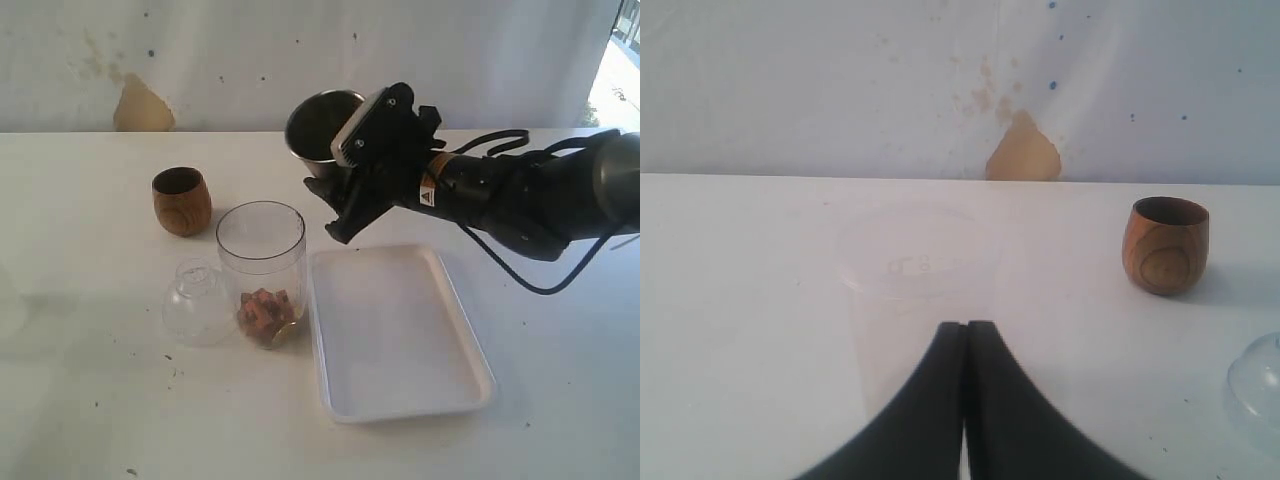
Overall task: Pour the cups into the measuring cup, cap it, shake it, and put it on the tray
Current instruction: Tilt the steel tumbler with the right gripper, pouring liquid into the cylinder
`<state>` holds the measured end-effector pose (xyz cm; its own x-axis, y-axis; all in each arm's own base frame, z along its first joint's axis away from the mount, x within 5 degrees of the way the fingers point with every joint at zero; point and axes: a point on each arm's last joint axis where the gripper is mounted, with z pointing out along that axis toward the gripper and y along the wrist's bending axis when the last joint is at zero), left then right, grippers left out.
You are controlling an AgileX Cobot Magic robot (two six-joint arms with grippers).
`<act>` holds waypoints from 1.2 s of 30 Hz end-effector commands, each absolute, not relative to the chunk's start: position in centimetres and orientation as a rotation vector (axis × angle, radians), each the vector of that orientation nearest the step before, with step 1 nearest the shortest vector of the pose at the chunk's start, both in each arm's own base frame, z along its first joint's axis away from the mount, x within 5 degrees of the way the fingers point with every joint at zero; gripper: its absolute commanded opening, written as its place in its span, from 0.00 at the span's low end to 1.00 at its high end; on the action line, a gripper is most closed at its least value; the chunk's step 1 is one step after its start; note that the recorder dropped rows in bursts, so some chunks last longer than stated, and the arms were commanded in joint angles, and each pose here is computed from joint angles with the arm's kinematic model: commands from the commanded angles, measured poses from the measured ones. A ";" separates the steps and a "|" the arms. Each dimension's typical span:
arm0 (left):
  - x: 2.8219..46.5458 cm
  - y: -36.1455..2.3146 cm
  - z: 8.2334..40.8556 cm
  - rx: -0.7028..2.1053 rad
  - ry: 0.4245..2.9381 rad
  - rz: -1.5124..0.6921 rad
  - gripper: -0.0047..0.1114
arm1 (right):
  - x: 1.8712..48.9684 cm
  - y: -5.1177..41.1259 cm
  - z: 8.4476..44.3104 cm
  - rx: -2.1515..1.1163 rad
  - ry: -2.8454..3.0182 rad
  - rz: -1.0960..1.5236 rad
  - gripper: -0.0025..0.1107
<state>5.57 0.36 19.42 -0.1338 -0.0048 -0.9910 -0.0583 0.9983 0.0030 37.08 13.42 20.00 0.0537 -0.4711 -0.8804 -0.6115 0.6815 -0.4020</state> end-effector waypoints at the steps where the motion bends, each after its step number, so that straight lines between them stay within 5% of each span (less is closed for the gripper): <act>1: 5.6 0.4 19.4 -0.049 1.694 0.045 0.04 | 37.0 13.8 21.2 -0.958 1.484 0.124 0.02; 36: 5.6 0.4 19.4 -0.049 1.694 0.045 0.04 | 37.0 13.9 21.2 -1.253 1.256 -0.160 0.02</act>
